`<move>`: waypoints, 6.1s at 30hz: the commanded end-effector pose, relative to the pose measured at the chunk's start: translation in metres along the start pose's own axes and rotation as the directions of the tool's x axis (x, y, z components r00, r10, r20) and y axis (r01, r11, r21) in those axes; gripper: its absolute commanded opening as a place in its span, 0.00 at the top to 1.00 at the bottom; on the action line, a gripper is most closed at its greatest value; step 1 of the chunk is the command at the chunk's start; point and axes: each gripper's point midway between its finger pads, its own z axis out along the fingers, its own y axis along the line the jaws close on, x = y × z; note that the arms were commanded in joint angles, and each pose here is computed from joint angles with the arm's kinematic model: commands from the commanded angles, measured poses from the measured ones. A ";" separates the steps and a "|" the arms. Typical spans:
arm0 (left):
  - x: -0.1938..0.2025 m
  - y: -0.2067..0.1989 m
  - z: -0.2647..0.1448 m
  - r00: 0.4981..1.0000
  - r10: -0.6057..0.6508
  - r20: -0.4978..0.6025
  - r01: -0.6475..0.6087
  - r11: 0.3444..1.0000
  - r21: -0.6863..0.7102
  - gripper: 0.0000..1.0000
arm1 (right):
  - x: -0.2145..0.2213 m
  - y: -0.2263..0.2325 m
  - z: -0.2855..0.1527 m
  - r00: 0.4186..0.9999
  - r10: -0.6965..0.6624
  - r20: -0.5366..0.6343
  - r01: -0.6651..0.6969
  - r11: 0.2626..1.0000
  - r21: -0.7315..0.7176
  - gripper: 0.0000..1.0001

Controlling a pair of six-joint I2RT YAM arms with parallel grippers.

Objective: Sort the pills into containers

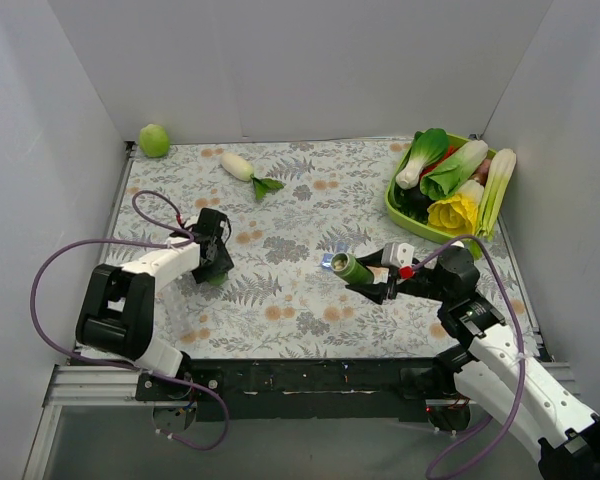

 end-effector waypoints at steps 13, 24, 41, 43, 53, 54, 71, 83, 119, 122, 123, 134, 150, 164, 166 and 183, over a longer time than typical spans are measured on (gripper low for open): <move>0.049 -0.153 -0.295 0.931 0.203 -0.302 0.266 0.188 0.946 0.82 | 0.014 -0.006 0.001 0.973 -0.185 -0.135 0.181 0.982 -0.047 0.99; 0.083 -0.179 -0.306 0.883 0.226 -0.412 0.369 0.211 0.905 0.82 | 0.001 -0.018 0.016 0.965 -0.089 -0.245 0.088 0.996 -0.013 0.99; 0.078 -0.187 -0.287 0.877 0.110 -0.468 0.424 0.278 0.862 0.84 | -0.002 -0.005 0.022 0.943 -0.119 -0.312 0.102 0.992 -0.069 0.99; 0.081 -0.189 -0.289 0.871 0.128 -0.474 0.426 0.282 0.860 0.84 | 0.002 -0.005 0.023 0.937 -0.124 -0.326 0.107 0.992 -0.071 0.99; 0.097 -0.195 -0.307 0.847 0.224 -0.481 0.415 0.286 0.864 0.85 | 0.000 -0.008 0.032 0.926 -0.151 -0.345 0.126 0.988 -0.092 0.99; 0.097 -0.195 -0.310 0.849 0.226 -0.478 0.412 0.284 0.866 0.86 | 0.000 -0.009 0.032 0.923 -0.155 -0.353 0.131 0.987 -0.092 0.99; 0.103 -0.198 -0.285 0.850 0.248 -0.464 0.299 0.498 0.814 0.91 | -0.015 -0.011 0.034 0.908 -0.194 -0.370 0.173 0.981 -0.088 0.99; 0.090 -0.191 -0.293 0.894 0.220 -0.390 0.237 0.508 0.828 0.92 | -0.035 0.009 0.042 0.945 -0.046 -0.322 0.005 0.992 -0.128 0.99; 0.129 -0.164 -0.302 0.788 0.580 -0.207 0.000 0.337 0.942 0.94 | -0.054 0.025 0.038 0.969 0.080 -0.233 -0.129 0.971 -0.202 0.99; 0.129 -0.165 -0.312 0.789 0.592 -0.164 0.003 0.263 0.965 0.94 | -0.062 0.028 0.039 0.977 0.087 -0.197 -0.129 0.969 -0.213 0.99; 0.131 -0.163 -0.313 0.788 0.600 -0.140 -0.007 0.236 0.972 0.95 | -0.066 0.032 0.038 0.976 0.109 -0.188 -0.151 0.962 -0.228 0.99; 0.123 -0.157 -0.331 0.727 0.644 0.236 -0.253 -0.069 0.965 0.92 | -0.086 0.075 0.033 0.928 0.348 -0.133 -0.371 0.829 -0.417 0.99; 0.062 -0.168 -0.374 0.852 0.422 0.308 -0.321 -0.043 0.946 0.02 | -0.072 0.075 0.033 0.920 0.365 -0.146 -0.392 0.826 -0.405 0.99; 0.010 -0.140 -0.396 0.976 0.134 0.174 -0.198 0.191 0.961 0.02 | -0.054 0.030 0.032 0.990 0.063 -0.126 -0.087 0.977 -0.197 0.99; 0.014 -0.137 -0.389 0.985 0.134 0.111 -0.141 0.236 0.961 0.02 | -0.051 0.012 0.033 0.990 0.013 -0.143 -0.030 0.993 -0.114 0.99; 0.042 -0.170 -0.346 0.961 0.277 -0.016 -0.109 0.431 0.896 0.20 | -0.045 -0.003 0.040 0.985 -0.018 -0.173 0.005 0.997 -0.077 0.99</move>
